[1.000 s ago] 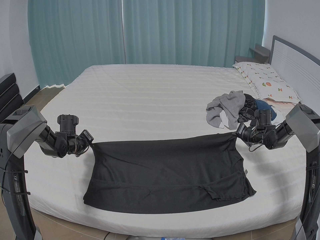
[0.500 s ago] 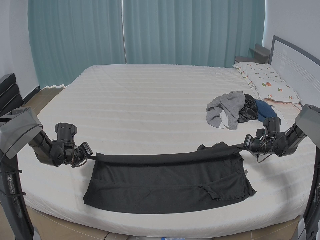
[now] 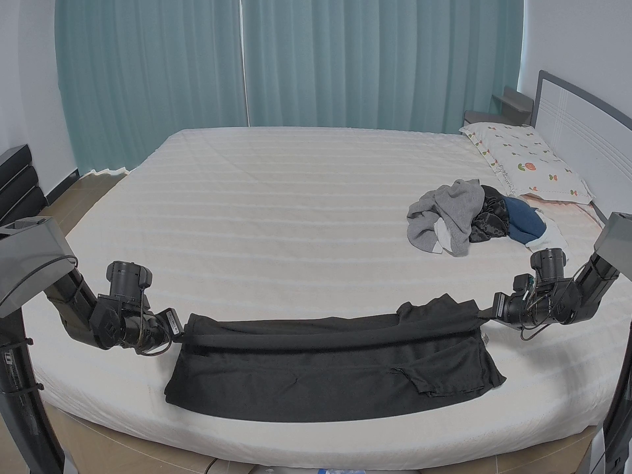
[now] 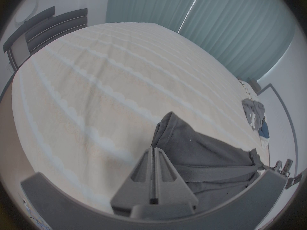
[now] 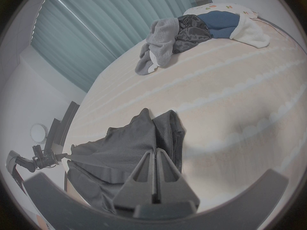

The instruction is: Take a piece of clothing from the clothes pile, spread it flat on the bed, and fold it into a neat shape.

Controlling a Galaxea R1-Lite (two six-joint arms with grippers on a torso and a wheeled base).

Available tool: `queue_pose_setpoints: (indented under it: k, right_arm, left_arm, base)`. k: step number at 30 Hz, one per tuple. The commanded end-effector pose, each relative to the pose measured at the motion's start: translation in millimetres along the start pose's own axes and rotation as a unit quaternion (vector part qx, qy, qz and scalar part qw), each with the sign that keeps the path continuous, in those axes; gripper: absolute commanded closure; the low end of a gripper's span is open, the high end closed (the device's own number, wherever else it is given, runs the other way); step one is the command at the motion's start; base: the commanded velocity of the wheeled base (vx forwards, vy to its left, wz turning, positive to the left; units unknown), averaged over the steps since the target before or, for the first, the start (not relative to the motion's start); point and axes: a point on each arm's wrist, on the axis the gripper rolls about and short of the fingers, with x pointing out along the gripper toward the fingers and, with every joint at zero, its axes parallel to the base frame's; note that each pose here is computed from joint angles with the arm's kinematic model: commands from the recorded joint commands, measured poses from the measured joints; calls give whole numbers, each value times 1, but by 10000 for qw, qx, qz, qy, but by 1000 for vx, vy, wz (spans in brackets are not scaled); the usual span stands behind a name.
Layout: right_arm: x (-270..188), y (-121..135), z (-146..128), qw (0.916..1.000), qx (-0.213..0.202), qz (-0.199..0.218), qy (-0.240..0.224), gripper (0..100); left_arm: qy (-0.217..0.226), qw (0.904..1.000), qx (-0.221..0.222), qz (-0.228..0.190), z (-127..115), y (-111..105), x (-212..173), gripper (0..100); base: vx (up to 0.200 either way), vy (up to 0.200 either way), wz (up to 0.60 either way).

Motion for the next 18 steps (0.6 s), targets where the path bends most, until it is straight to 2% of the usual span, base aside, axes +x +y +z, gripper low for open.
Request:
queue_pose_setpoints:
  k: [1, 12, 13, 14, 15, 18]
  right_arm:
    - [1, 1, -7, 9999, -48, -3, 114, 100]
    - [6, -2, -17, 9994, -111, -38, 314, 100]
    - [7, -1, -19, 9993, -141, -30, 345, 0]
    - [7, -1, -19, 9993, -141, -30, 345, 0]
    - [7, 0, -19, 9992, -174, -26, 356, 0]
    - [7, 0, -20, 9992, -166, -19, 357, 0]
  left_arm:
    - [185, 9997, 139, 87, -11, 5, -3, 100]
    - [489, 9982, 328, 133, -30, 4, -3, 100]
    - [509, 9980, 346, 129, -32, 4, -3, 100]
    - [509, 9980, 346, 129, -32, 4, -3, 100]
    - [525, 9979, 371, 117, -33, 2, -3, 0]
    - [528, 9979, 379, 85, -34, 0, -2, 0]
  base:
    - [0, 0, 0]
    - [0, 0, 0]
    - [0, 0, 0]
    - [0, 0, 0]
    - [0, 0, 0]
    - [0, 0, 0]
